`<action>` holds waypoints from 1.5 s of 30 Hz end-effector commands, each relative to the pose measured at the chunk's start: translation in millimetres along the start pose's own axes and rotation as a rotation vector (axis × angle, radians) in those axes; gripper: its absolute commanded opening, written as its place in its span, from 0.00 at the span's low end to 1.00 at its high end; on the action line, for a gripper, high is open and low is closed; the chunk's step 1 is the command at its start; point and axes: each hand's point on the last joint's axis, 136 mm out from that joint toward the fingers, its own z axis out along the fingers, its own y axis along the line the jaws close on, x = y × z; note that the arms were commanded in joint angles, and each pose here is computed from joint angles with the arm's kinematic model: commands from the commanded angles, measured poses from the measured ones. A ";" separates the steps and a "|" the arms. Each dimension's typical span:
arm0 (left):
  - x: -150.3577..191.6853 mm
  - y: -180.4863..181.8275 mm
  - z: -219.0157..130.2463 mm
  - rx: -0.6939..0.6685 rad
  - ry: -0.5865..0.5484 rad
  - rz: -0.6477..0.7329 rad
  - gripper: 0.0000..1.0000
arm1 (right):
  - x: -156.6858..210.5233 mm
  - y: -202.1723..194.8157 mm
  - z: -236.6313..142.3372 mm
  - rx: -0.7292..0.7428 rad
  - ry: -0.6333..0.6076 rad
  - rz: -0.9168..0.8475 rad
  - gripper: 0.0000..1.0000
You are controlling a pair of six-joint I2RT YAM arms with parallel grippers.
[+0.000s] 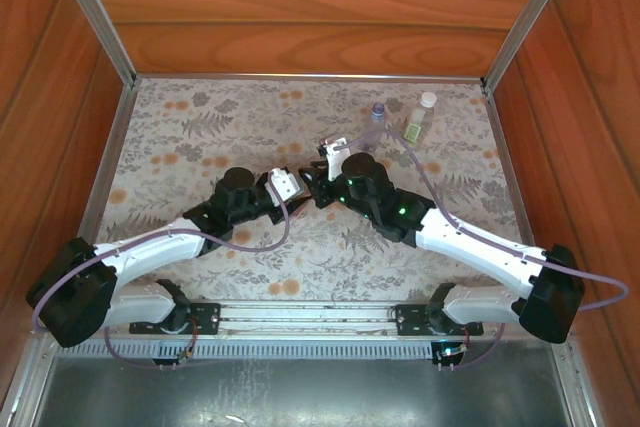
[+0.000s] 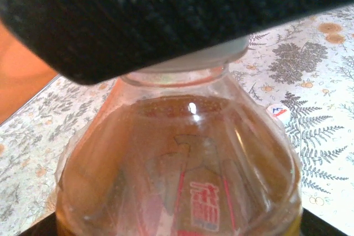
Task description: Screw on the bottle caps
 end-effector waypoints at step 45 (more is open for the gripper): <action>47.6 -0.1 -32.8 -0.098 -0.017 -0.259 1.00 | -53.3 -139.5 172.1 0.249 0.092 -0.211 0.17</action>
